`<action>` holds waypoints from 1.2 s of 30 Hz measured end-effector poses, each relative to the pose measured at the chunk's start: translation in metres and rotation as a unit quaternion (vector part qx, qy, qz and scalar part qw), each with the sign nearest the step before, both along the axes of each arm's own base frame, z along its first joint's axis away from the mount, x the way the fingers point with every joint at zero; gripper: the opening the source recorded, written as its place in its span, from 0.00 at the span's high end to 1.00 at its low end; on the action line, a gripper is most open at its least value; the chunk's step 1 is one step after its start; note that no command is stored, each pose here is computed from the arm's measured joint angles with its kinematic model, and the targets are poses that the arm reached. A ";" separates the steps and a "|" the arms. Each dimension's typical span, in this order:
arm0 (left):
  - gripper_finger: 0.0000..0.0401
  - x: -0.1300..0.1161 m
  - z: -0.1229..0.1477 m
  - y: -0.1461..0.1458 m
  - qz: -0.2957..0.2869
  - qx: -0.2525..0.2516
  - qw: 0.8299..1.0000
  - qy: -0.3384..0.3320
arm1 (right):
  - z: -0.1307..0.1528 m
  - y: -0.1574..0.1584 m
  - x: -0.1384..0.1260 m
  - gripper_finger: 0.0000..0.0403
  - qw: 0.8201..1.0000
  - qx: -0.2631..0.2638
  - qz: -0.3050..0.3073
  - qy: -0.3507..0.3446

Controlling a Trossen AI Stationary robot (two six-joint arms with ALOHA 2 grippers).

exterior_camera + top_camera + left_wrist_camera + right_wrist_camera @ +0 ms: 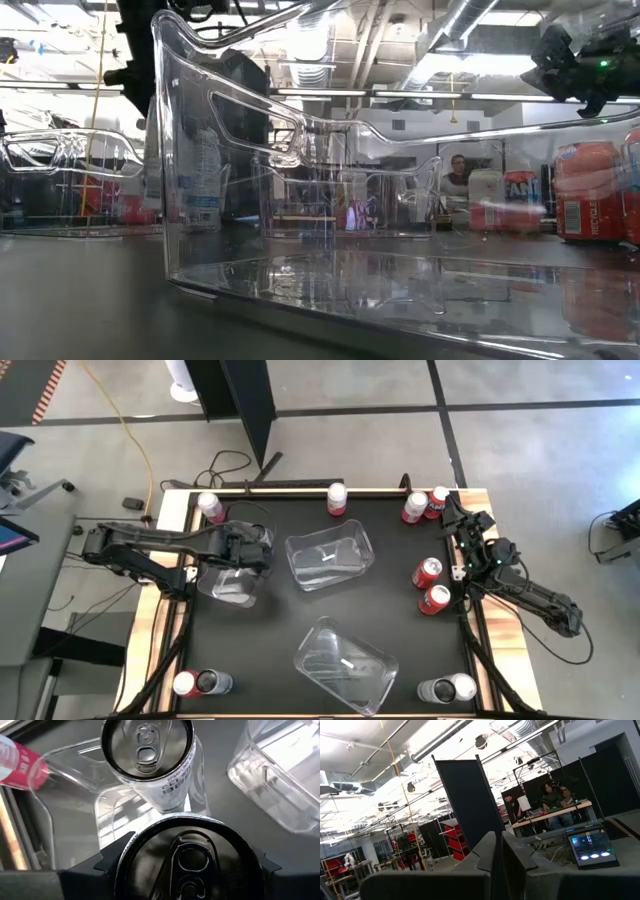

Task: Sort soda cans
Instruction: Put the top black soda can in the top left transparent bin

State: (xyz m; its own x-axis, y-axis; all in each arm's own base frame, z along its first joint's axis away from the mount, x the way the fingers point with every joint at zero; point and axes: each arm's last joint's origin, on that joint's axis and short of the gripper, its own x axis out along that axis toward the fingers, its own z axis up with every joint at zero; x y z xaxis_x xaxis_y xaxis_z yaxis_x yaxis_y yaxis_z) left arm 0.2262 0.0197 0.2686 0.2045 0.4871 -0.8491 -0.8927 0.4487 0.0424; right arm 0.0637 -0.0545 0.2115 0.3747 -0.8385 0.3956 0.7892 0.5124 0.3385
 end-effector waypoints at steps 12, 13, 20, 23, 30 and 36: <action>0.39 0.003 -0.021 0.001 0.009 0.009 1.000 -0.026 | 0.000 0.000 0.000 0.88 1.000 -0.001 -0.001 0.002; 0.39 0.003 -0.023 0.001 0.010 0.009 1.000 -0.027 | 0.000 0.000 0.000 0.88 1.000 -0.001 -0.001 0.001; 0.39 0.004 -0.024 0.001 0.005 0.012 0.999 -0.033 | 0.000 0.000 0.000 0.88 1.000 0.000 0.000 0.002; 0.35 0.005 -0.024 0.001 0.002 0.013 0.999 -0.033 | 0.000 0.000 0.000 0.88 1.000 0.000 -0.001 0.001; 0.30 0.005 -0.024 0.001 0.001 0.017 0.999 -0.037 | 0.000 0.000 0.000 0.88 1.000 0.000 0.000 0.001; 0.30 0.006 -0.024 0.001 0.003 0.022 0.999 -0.037 | 0.000 0.000 0.000 0.88 1.000 0.000 0.000 0.000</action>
